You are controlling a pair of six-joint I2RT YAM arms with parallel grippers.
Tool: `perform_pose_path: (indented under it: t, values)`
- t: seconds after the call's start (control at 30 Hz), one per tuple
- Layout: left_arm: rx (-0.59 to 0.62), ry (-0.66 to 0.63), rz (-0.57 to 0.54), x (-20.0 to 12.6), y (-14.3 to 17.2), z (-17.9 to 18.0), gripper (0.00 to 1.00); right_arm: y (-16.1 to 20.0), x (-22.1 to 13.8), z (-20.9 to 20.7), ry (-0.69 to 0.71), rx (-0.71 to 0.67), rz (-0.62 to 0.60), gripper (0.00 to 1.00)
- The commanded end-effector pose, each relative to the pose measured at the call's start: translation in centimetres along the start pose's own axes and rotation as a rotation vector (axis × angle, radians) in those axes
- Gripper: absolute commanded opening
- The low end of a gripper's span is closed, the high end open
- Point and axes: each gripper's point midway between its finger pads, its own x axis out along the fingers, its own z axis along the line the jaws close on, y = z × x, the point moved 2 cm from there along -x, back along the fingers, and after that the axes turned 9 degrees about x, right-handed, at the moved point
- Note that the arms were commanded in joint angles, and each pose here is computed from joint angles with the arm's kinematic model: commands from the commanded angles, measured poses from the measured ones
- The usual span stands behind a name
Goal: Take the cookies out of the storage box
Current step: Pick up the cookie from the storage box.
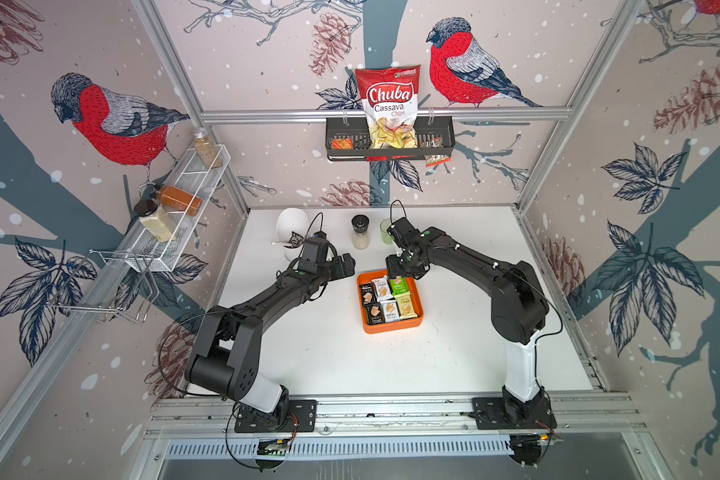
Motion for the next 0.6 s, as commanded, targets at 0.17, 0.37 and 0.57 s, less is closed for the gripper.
perform_pose_path:
  t: [0.17, 0.37, 0.57]
  values:
    - [-0.006, -0.025, -0.009, -0.1, 0.0, 0.5, 0.96, -0.8, 1.8, -0.5, 0.07, -0.008, -0.005, 0.64]
    - [0.001, -0.048, -0.013, -0.4, 0.3, 0.9, 0.96, -0.3, 2.9, -0.7, 0.101, -0.025, 0.018, 0.64]
    - [0.013, -0.063, -0.003, -0.5, 0.7, 1.3, 0.96, 0.3, 3.4, -0.4, 0.117, -0.043, 0.031, 0.64]
